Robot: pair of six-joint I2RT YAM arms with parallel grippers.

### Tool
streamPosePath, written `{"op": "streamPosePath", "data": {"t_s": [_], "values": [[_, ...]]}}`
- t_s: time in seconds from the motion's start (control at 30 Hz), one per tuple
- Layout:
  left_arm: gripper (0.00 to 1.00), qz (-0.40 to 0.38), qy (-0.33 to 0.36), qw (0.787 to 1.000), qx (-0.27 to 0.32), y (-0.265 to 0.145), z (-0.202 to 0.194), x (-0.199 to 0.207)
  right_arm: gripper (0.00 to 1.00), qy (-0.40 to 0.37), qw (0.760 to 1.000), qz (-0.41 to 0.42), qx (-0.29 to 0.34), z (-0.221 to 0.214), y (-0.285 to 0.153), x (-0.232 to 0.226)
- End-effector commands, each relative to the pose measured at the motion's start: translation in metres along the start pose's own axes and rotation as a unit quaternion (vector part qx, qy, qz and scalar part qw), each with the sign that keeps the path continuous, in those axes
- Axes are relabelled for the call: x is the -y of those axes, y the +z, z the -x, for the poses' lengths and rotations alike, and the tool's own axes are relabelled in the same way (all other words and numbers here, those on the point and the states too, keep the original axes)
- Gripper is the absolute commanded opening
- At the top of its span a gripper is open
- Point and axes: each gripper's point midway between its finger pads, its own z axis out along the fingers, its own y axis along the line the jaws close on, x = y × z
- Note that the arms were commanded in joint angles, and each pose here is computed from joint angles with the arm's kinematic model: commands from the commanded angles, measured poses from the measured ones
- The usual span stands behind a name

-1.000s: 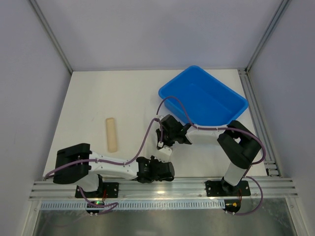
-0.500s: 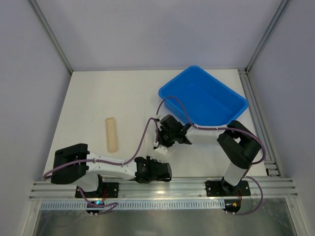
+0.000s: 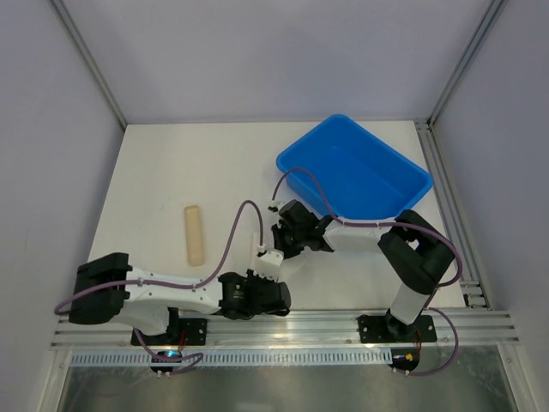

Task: Place the utensils on the paper napkin and roll it up
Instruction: Roll the napkin at the center of the board.

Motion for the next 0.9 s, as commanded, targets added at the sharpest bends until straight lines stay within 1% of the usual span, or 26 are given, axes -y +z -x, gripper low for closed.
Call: {"op": "streamPosePath", "data": {"t_s": [0.0, 0.03, 0.1, 0.2, 0.27, 0.33, 0.37, 0.4, 0.43, 0.5, 0.63, 0.77, 0.87], "values": [[0.07, -0.014, -0.019, 0.998, 0.061, -0.017, 0.03, -0.002, 0.04, -0.002, 0.999, -0.038, -0.016, -0.013, 0.008, 0.018], [0.1, -0.018, -0.02, 0.997, 0.068, -0.021, 0.034, -0.002, 0.04, -0.002, 0.999, -0.038, -0.016, -0.013, 0.008, 0.018], [0.12, -0.031, -0.027, 0.996, 0.082, -0.032, 0.046, -0.004, 0.04, -0.003, 0.999, -0.038, -0.017, -0.014, 0.008, 0.018], [0.14, -0.047, -0.05, 0.993, 0.097, -0.043, 0.063, -0.012, 0.04, -0.003, 0.999, -0.038, -0.018, -0.014, 0.01, 0.018], [0.14, -0.053, -0.072, 0.992, 0.093, -0.041, 0.069, -0.022, 0.04, -0.002, 0.999, -0.037, -0.018, -0.014, 0.011, 0.018], [0.14, -0.084, -0.088, 0.987, 0.107, -0.044, 0.082, -0.021, 0.04, 0.0, 0.999, -0.036, -0.019, -0.014, 0.011, 0.018], [0.14, -0.089, -0.099, 0.986, 0.097, -0.037, 0.081, -0.028, 0.04, 0.0, 0.999, -0.035, -0.018, -0.013, 0.01, 0.017], [0.14, -0.109, -0.114, 0.981, 0.11, -0.037, 0.091, -0.023, 0.04, 0.0, 0.999, -0.035, -0.018, -0.014, 0.01, 0.017], [0.14, -0.127, -0.115, 0.979, 0.108, -0.037, 0.093, -0.021, 0.04, -0.001, 0.999, -0.035, -0.016, -0.013, 0.01, 0.017], [0.14, -0.121, -0.132, 0.977, 0.116, -0.027, 0.1, -0.031, 0.04, 0.0, 0.999, -0.034, -0.014, -0.012, 0.009, 0.016], [0.14, -0.134, -0.127, 0.975, 0.126, -0.012, 0.112, -0.023, 0.04, 0.001, 0.999, -0.03, -0.014, -0.01, 0.008, 0.014], [0.14, -0.139, -0.134, 0.974, 0.121, 0.004, 0.113, -0.02, 0.04, 0.0, 0.999, -0.032, -0.014, -0.01, 0.008, 0.014], [0.13, -0.127, -0.14, 0.975, 0.121, 0.016, 0.114, -0.024, 0.04, 0.002, 0.999, -0.033, -0.015, -0.011, 0.008, 0.015]]}}
